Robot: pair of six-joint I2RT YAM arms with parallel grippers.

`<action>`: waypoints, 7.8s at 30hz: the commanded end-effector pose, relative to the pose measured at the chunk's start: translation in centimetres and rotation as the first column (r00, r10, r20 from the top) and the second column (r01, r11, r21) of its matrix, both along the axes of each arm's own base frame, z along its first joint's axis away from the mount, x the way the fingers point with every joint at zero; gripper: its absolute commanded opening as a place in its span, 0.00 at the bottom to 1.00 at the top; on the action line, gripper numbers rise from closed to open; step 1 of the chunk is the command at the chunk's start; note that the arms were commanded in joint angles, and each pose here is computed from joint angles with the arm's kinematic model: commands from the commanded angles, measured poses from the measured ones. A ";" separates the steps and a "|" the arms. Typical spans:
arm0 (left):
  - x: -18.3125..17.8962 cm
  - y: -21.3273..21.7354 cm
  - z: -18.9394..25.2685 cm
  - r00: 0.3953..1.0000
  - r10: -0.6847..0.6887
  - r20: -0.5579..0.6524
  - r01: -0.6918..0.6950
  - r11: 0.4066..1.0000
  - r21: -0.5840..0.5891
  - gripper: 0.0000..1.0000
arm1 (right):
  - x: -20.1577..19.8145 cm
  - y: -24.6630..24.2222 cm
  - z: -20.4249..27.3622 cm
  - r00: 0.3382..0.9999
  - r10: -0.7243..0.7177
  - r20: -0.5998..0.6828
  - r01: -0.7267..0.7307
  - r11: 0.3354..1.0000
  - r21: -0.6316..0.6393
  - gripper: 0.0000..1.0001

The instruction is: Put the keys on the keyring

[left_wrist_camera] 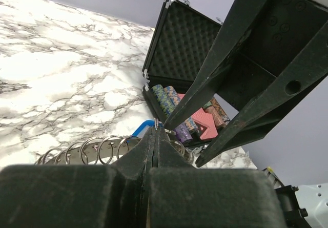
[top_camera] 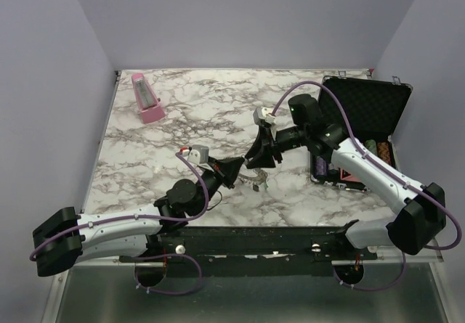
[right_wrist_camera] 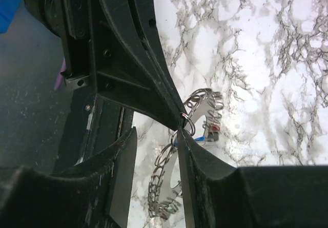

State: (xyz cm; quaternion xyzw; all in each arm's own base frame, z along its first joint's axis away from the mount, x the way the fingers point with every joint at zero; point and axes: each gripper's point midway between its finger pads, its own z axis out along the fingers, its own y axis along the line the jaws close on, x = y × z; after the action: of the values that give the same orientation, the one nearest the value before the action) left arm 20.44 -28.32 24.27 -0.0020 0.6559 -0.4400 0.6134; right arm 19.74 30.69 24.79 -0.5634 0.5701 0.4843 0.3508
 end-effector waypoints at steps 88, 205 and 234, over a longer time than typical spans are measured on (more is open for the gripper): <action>-5.8 -0.1 2.8 0.885 -0.380 0.270 0.398 0.917 -0.014 0.00 | -3.4 0.5 -1.0 0.963 0.168 -0.212 -0.150 0.984 0.099 0.33; -4.4 -2.1 -2.4 0.742 -0.671 0.002 0.549 0.608 0.573 0.00 | -3.7 -0.9 -3.6 0.978 0.190 -0.085 -0.196 0.978 -0.071 0.03; -5.7 0.5 1.5 0.816 -0.493 0.302 0.456 0.870 0.188 0.00 | -3.8 0.3 -3.7 0.955 0.176 -0.239 -0.181 0.983 0.000 0.40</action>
State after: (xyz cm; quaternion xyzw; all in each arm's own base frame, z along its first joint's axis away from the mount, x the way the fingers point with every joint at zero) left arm 14.91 -28.28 21.98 0.2873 0.6002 -0.5136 0.5417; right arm 15.75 30.62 21.39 -0.5623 0.5572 0.5645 0.2340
